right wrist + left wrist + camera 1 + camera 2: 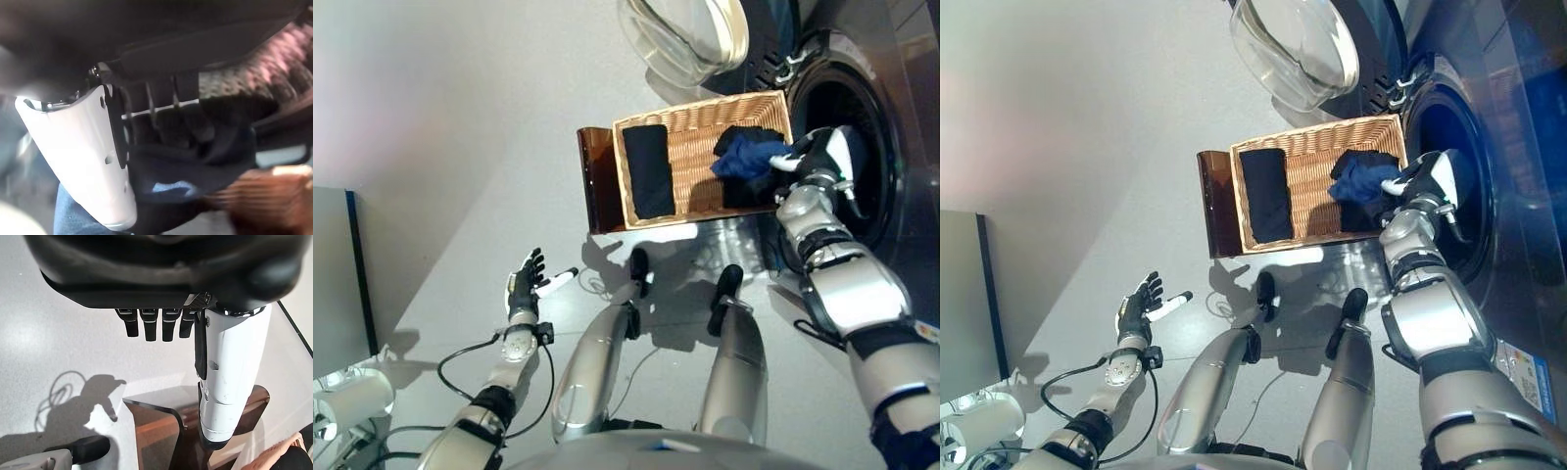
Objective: Pick up the clothes and place them into the washing machine
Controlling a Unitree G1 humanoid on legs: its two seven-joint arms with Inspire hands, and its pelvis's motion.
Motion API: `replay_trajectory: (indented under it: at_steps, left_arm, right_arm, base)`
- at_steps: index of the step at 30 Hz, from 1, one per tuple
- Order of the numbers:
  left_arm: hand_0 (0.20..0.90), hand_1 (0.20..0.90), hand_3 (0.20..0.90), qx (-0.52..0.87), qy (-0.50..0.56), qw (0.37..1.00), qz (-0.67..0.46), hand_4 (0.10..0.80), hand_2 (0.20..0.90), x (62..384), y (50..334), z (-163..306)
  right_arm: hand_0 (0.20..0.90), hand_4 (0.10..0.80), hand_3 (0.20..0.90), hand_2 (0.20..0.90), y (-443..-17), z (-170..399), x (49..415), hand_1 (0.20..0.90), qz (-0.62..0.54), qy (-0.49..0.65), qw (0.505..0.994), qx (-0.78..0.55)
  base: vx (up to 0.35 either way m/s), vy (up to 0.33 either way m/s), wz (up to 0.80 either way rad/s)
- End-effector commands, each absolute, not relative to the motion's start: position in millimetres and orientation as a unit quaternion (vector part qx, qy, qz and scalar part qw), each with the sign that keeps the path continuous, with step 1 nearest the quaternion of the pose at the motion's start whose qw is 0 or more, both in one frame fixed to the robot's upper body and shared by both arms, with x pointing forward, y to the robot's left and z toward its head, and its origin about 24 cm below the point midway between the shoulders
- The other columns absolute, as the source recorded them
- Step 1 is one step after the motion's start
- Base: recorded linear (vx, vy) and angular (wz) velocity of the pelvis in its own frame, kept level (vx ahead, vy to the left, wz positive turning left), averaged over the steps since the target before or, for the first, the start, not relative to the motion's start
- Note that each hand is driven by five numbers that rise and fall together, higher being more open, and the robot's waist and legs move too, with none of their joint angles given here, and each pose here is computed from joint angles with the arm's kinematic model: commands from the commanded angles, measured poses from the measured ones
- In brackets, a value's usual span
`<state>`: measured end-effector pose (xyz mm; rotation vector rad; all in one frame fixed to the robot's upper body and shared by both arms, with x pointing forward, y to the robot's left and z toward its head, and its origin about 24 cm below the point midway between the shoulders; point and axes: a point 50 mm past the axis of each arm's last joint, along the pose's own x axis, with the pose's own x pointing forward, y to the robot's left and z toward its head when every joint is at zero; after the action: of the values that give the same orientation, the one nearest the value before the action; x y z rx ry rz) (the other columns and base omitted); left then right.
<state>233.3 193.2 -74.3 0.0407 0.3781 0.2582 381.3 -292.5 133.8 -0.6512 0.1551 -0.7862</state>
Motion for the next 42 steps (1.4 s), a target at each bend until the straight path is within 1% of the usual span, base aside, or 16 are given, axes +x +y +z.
replay_trajectory:
  at_steps: [1, 2, 3, 4, 7, 10, 14, 20, 26, 28, 30, 33, 34, 35, 39, 42]
  left_arm:
    - [0.9, 0.9, 0.9, 0.034, 0.178, 0.97, 0.164, 0.8, 0.9, 219, 212, -76]
    - [0.9, 0.9, 0.9, 0.037, 0.18, 0.97, 0.161, 0.8, 0.9, 218, 211, -77]
    - [0.9, 0.9, 0.9, 0.037, 0.179, 0.97, 0.161, 0.8, 0.9, 218, 211, -77]
    - [0.9, 0.9, 0.9, 0.039, 0.182, 0.97, 0.157, 0.8, 0.9, 217, 209, -78]
    - [0.9, 0.9, 0.9, 0.041, 0.175, 0.973, 0.147, 0.8, 0.9, 220, 205, -76]
    - [0.9, 0.9, 0.9, 0.036, 0.171, 0.976, 0.133, 0.8, 0.9, 222, 198, -74]
    - [0.9, 0.9, 0.9, 0.035, 0.169, 0.976, 0.133, 0.8, 0.9, 223, 198, -73]
    - [0.9, 0.9, 0.9, 0.028, 0.163, 0.977, 0.134, 0.8, 0.9, 224, 197, -72]
    - [0.9, 0.9, 0.9, 0.015, 0.161, 0.98, 0.118, 0.8, 0.9, 222, 187, -73]
    - [0.9, 0.9, 0.9, 0.006, 0.155, 0.981, 0.114, 0.8, 0.9, 218, 189, -72]
    - [0.9, 0.9, 0.9, 0.003, 0.156, 0.981, 0.116, 0.8, 0.9, 216, 190, -73]
    - [0.9, 0.9, 0.9, 0.002, 0.159, 0.98, 0.118, 0.8, 0.9, 210, 196, -75]
    - [0.9, 0.9, 0.9, -0.002, 0.155, 0.981, 0.118, 0.8, 0.9, 208, 199, -74]
    - [0.9, 0.9, 0.9, -0.005, 0.155, 0.981, 0.116, 0.8, 0.9, 208, 197, -74]
    - [0.9, 0.9, 0.9, -0.002, 0.162, 0.98, 0.12, 0.8, 0.9, 200, 207, -76]
    - [0.9, 0.9, 0.9, -0.003, 0.166, 0.979, 0.117, 0.8, 0.9, 199, 208, -77]
  right_arm:
    - [0.2, 0.3, 0.2, 0.2, -311, 167, 378, 0.2, -0.451, -0.008, 0.877, -0.164]
    - [0.2, 0.3, 0.2, 0.2, -316, 162, 375, 0.2, -0.463, -0.007, 0.878, -0.117]
    - [0.2, 0.3, 0.2, 0.2, -316, 162, 375, 0.2, -0.463, -0.007, 0.878, -0.116]
    - [0.2, 0.3, 0.2, 0.2, -316, 149, 371, 0.2, -0.473, -0.012, 0.881, 0.012]
    - [0.2, 0.3, 0.2, 0.2, -319, 136, 366, 0.2, -0.485, -0.016, 0.863, 0.139]
    - [0.2, 0.3, 0.2, 0.2, -320, 111, 357, 0.2, -0.499, -0.015, 0.825, 0.266]
    - [0.2, 0.3, 0.2, 0.2, -315, 104, 357, 0.2, -0.488, -0.002, 0.833, 0.26]
    - [0.2, 0.3, 0.2, 0.2, -314, 97, 354, 0.2, -0.492, -0.014, 0.815, 0.306]
    - [0.2, 0.3, 0.2, 0.2, -315, 97, 350, 0.2, -0.501, -0.081, 0.737, 0.446]
    - [0.2, 0.3, 0.2, 0.2, -332, 132, 351, 0.2, -0.489, -0.155, 0.719, 0.468]
    - [0.2, 0.3, 0.2, 0.2, -339, 146, 351, 0.2, -0.488, -0.177, 0.717, 0.465]
    - [0.2, 0.3, 0.2, 0.2, -366, 208, 343, 0.2, -0.48, -0.266, 0.712, 0.439]
    - [0.2, 0.3, 0.2, 0.2, -379, 249, 334, 0.2, -0.47, -0.32, 0.709, 0.417]
    - [0.2, 0.3, 0.2, 0.2, -380, 252, 333, 0.2, -0.471, -0.321, 0.71, 0.415]
    - [0.2, 0.3, 0.2, 0.2, -386, 341, 312, 0.2, -0.431, -0.42, 0.729, 0.327]
    - [0.2, 0.3, 0.2, 0.2, -378, 384, 299, 0.2, -0.407, -0.47, 0.735, 0.271]
  base:
    - [0.04, 0.026, -0.02]
    - [0.0, 0.0, 0.0]
    - [0.032, 0.017, -0.02]
    - [-0.063, 0.041, -0.01]
    - [0.002, 0.026, -0.04]
    - [0.036, 0.013, 0.0]
    - [0.033, 0.0, 0.0]
    - [0.029, -0.003, 0.02]
    - [-0.016, 0.04, 0.02]
    - [0.013, 0.098, 0.04]
    - [0.106, 0.049, 0.04]
    - [0.026, 0.087, 0.04]
    - [-0.069, 0.078, 0.08]
    - [0.111, 0.043, 0.03]
    - [0.025, 0.004, 0.0]
    - [0.006, 0.007, -0.01]
